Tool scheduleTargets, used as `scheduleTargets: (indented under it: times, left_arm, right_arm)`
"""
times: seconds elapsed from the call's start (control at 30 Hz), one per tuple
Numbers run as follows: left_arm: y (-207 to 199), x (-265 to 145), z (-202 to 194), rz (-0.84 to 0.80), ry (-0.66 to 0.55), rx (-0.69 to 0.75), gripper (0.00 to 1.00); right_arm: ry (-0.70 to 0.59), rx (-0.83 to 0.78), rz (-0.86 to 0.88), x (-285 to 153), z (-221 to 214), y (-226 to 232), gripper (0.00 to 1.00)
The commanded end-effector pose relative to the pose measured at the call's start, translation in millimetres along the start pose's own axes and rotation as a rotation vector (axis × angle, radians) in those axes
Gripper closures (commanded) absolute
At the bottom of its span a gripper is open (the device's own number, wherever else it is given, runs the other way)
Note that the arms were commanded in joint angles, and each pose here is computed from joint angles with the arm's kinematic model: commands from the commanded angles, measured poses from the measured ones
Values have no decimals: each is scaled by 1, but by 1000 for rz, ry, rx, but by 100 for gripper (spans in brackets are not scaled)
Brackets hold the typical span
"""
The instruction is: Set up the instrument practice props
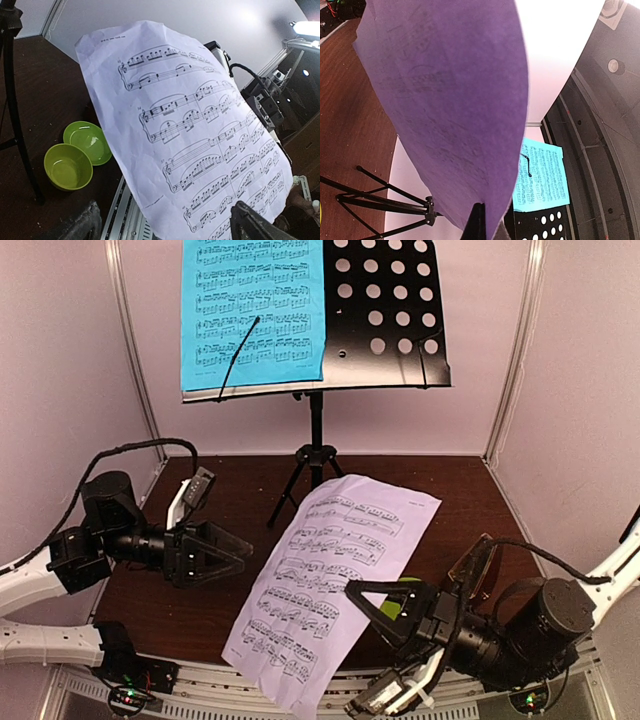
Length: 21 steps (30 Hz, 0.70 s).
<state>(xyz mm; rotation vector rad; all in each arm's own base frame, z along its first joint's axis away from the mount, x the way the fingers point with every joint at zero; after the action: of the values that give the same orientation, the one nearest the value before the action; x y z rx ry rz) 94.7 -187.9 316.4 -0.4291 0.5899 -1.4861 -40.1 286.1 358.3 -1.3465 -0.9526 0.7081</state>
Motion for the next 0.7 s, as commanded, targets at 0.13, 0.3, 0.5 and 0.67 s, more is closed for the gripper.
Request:
scheduleTargets:
  times: [0.13, 0.3, 0.5, 0.67]
  left_arm:
    - [-17, 15, 15, -166, -41, 25, 8]
    - [-15, 24, 16, -190, -30, -5, 9]
    - [-17, 28, 18, -217, -41, -14, 11]
    - [-32, 29, 30, -296, -89, 6, 32]
  right_arm:
    - [-30, -39, 9, 2, 4, -23, 100]
    - [-41, -47, 7, 1, 7, -30, 100]
    - [-59, -51, 10, -1, 11, -36, 100]
    - [-70, -68, 26, -2, 13, -29, 100]
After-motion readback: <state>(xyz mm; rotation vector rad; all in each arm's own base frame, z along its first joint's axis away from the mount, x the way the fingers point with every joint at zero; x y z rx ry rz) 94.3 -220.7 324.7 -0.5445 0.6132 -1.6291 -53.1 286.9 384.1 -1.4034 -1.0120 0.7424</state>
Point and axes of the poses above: each gripper's point midway between its finger pads, its own x axis out along the fingers, its own y axis along the line the jaws close on, z = x × y, the point moved 10 cm from there along -x, back along the fingers, and after that the axes turned 1 degree about x, right-handed, at the moved point
